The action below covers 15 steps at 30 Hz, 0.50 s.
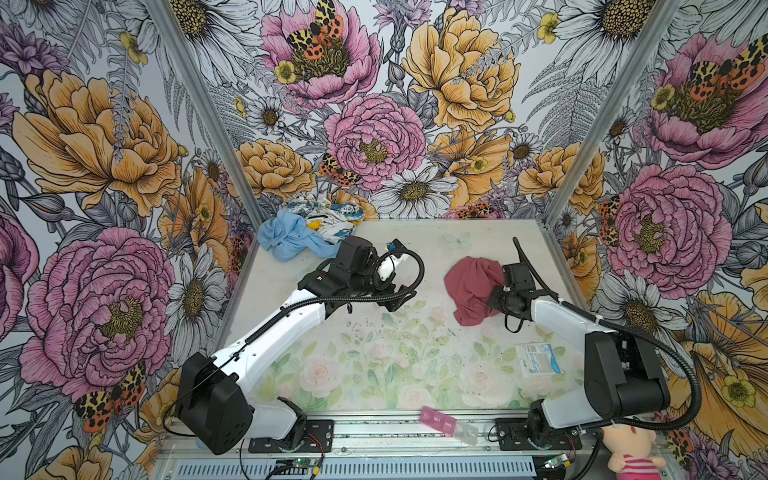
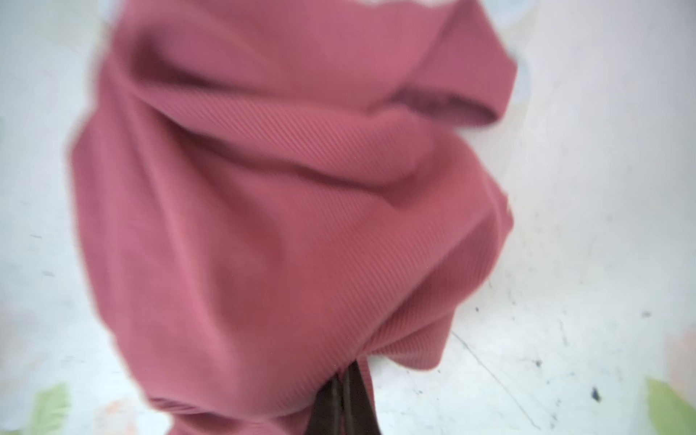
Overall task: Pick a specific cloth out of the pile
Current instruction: 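Grasp and lift the pink cloth with the right gripper while the left arm withdraws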
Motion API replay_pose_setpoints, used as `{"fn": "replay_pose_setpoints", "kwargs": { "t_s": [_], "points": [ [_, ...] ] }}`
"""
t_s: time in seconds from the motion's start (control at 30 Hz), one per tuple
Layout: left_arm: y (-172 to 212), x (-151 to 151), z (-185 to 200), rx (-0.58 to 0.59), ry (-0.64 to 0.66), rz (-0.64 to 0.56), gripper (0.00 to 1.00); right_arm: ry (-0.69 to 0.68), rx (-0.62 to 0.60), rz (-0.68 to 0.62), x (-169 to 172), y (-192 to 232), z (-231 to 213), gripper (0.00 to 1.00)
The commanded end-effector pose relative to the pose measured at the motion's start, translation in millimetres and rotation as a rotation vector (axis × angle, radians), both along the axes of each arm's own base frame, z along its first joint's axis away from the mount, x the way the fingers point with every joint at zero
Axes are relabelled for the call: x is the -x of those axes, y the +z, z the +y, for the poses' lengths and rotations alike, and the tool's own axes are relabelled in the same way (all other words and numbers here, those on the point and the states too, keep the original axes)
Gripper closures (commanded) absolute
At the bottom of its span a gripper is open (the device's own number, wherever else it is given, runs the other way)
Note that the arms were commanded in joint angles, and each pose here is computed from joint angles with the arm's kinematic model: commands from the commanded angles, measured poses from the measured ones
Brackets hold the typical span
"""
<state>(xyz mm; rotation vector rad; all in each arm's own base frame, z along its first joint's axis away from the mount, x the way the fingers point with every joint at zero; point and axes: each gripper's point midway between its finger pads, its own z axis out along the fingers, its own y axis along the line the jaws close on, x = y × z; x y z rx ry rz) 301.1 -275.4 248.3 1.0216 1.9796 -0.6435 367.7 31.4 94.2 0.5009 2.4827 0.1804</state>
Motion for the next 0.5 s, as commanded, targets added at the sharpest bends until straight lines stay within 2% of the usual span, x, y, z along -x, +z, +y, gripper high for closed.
{"fn": "replay_pose_setpoints", "kwargs": {
  "t_s": [0.0,0.1,0.27,0.47],
  "points": [
    [30,0,3,0.052,0.007,-0.068,0.01,0.063,0.04,-0.246,-38,113,-3,1.0],
    [37,3,6,0.06,0.013,-0.088,0.01,0.047,0.099,-0.38,-56,190,-20,1.0],
    [43,5,9,0.069,0.019,-0.101,0.01,-0.04,0.171,-0.563,-81,295,-65,1.0],
    [48,8,12,0.072,0.023,-0.12,0.01,-0.091,0.232,-0.69,-105,371,-101,1.0]
  ]
}}
